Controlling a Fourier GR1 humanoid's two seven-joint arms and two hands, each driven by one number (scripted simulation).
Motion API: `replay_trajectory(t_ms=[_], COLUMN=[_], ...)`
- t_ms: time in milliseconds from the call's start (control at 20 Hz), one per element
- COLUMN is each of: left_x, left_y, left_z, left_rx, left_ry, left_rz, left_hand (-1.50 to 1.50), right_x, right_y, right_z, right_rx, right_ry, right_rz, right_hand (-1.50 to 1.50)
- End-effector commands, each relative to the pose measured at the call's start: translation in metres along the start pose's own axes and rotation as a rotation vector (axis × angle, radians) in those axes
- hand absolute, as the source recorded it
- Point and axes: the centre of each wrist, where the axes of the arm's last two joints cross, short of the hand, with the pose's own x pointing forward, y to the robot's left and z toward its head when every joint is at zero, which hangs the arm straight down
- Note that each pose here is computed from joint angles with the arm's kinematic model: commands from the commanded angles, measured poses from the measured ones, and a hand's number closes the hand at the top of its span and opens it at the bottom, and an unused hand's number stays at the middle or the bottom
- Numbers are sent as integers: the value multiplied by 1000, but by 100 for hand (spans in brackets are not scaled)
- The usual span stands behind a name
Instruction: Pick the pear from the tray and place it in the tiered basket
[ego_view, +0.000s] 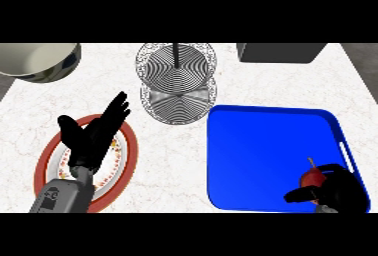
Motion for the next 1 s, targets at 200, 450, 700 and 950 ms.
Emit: replay_trajectory(t_ms=[200, 450, 700, 950], left_x=[6, 0, -2, -3], left_y=[1, -5, 6, -4], left_z=[5, -4, -5, -3], left_rx=[-20, -17, 5, 13], left_ry=[5, -2, 15, 13], left_rz=[0, -4, 10, 3], left_hand=[0, 0, 0, 0], right_x=[29, 37, 37, 35], right_y=[18, 20, -23, -77], right_z=[54, 134, 198, 223], right_rx=[3, 158, 194, 125], right_ry=[-160, -461, -514, -564], right_rz=[20, 102, -85, -288], right_hand=[150, 150, 150, 150])
